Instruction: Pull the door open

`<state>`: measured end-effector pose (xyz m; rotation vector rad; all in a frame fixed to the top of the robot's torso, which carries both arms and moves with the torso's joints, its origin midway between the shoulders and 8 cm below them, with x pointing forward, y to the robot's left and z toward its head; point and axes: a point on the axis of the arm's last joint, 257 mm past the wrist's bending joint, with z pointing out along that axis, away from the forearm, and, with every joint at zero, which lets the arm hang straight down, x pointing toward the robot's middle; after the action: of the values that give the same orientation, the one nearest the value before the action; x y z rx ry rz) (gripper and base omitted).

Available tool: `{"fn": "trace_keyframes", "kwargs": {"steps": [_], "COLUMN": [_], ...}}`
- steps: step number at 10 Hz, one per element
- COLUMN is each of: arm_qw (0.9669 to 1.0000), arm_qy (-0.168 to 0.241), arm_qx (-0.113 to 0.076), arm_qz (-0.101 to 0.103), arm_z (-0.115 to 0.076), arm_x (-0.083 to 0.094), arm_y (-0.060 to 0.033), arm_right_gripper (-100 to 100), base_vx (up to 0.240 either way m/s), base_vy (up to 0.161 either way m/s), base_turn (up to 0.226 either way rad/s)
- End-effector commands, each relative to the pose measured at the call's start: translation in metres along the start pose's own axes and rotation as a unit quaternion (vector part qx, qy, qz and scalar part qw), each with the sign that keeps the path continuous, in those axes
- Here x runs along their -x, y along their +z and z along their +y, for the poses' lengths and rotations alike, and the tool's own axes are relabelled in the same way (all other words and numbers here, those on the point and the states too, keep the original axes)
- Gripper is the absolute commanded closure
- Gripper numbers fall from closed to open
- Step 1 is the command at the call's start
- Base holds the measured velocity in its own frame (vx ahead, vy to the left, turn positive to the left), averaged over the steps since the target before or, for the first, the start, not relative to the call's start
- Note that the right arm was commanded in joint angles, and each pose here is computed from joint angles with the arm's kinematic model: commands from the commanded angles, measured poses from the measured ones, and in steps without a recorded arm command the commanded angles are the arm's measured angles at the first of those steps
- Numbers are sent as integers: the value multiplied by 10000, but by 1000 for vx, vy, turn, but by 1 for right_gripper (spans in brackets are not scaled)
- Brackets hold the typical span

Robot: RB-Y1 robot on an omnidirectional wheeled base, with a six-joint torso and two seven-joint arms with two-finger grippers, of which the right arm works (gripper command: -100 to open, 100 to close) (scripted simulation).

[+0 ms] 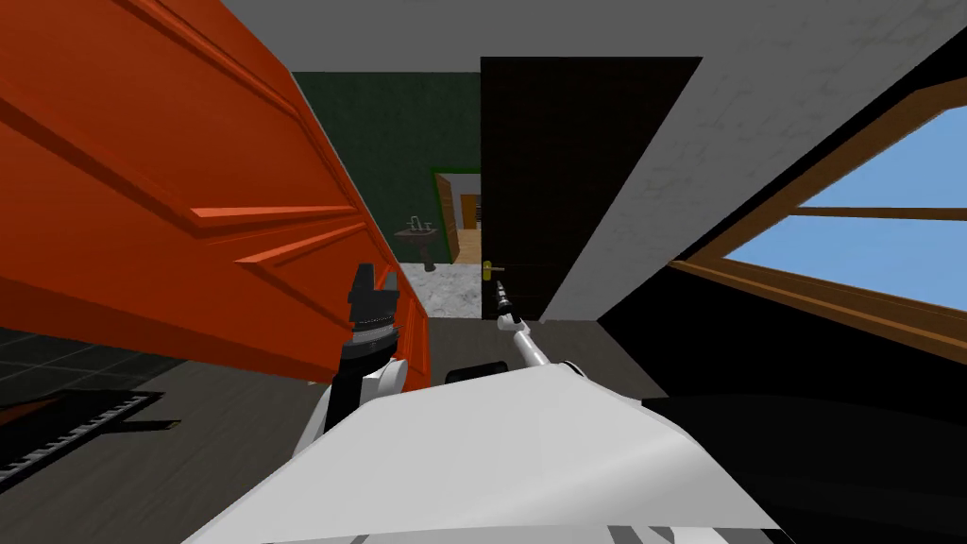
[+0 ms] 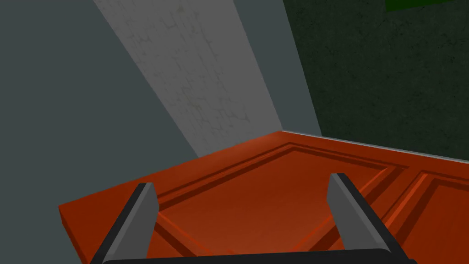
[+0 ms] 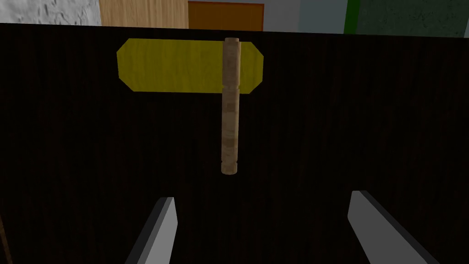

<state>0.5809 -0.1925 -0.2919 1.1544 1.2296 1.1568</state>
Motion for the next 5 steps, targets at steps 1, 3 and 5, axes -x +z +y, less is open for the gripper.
{"fn": "trace_keyframes", "kwargs": {"steps": [1, 3, 5], "arm_qw": [9999, 9996, 9986], "arm_qy": [-59, -128, -202], "arm_qx": [13, 26, 41], "arm_qz": [-100, -257, -479], "arm_z": [16, 24, 39], "arm_x": [131, 322, 576], "arm_y": [20, 53, 91], "arm_right_gripper": [-100, -100, -100], "base_vx": [-76, -75, -61], "base_vy": [24, 38, 39], "base_turn": [288, 284, 374]}}
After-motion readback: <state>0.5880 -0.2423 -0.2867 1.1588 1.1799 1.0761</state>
